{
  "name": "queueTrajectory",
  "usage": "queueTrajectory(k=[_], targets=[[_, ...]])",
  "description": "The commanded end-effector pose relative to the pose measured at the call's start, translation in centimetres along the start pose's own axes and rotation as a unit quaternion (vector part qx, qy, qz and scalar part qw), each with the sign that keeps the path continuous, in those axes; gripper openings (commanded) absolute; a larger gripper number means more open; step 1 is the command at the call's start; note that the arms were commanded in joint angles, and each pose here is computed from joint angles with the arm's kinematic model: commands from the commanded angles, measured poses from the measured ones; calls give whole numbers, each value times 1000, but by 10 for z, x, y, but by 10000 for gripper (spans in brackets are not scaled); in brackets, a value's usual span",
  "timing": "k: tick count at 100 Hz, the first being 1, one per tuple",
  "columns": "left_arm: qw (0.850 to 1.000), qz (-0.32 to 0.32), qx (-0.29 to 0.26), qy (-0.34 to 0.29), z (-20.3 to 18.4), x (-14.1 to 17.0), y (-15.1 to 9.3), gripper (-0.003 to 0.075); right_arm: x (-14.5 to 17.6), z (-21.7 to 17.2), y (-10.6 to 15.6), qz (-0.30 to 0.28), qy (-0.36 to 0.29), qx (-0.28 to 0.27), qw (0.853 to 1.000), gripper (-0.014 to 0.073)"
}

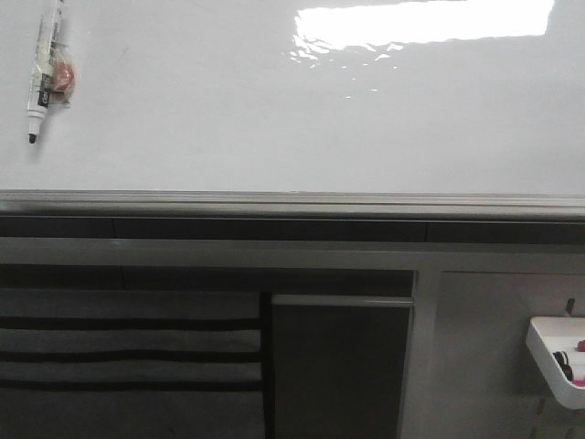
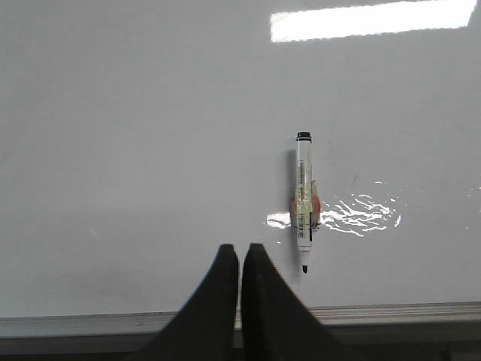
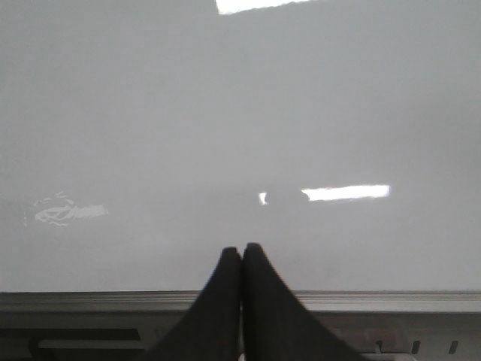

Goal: Write number 3 on whiteboard

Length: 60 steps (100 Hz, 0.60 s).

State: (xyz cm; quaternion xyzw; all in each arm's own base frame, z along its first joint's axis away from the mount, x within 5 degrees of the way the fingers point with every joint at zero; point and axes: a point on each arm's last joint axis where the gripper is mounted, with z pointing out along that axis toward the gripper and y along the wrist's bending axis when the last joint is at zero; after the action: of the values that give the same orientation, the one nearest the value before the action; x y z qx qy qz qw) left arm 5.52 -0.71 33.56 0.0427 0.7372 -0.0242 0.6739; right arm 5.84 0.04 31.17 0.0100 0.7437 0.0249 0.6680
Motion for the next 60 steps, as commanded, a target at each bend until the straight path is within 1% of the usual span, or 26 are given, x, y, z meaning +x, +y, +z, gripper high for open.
queueTrajectory(k=[1,16,21,25,30,40,47,49,54,60], targets=[[999,-9,-2,-41,-1,-16,1,-18,-18,-1,1,-9,-50,0,999,-74],[999,-8,-3,-41,-1,-15,1,-18,-18,-1,1,-8,-49,-1,999,-74],[999,-8,-3,-41,-1,-15,1,-6,-18,-1,1,-8,-49,-1,999,-55],[999,-8,-3,-43,-1,-16,1,24,-18,-1,1,-8,-49,-1,999,-6],[999,-8,-4,-43,-1,-16,1,99,-18,-1,1,-8,-50,-1,999,86],[999,-8,-4,-43,-1,-16,1,314,-18,-1,1,-8,-50,-1,999,337],[999,-8,-4,-47,-1,-16,1,421,-19,-1,1,-9,-53,-1,999,459],[999,-8,-5,-48,-1,-17,1,440,-19,-1,1,-9,-53,-1,999,481],[999,-8,-5,-49,-1,-17,1,454,-19,-1,1,-9,-53,-1,999,511],[999,-8,-5,-49,-1,-17,1,450,-19,-1,1,-9,-51,-1,999,510]])
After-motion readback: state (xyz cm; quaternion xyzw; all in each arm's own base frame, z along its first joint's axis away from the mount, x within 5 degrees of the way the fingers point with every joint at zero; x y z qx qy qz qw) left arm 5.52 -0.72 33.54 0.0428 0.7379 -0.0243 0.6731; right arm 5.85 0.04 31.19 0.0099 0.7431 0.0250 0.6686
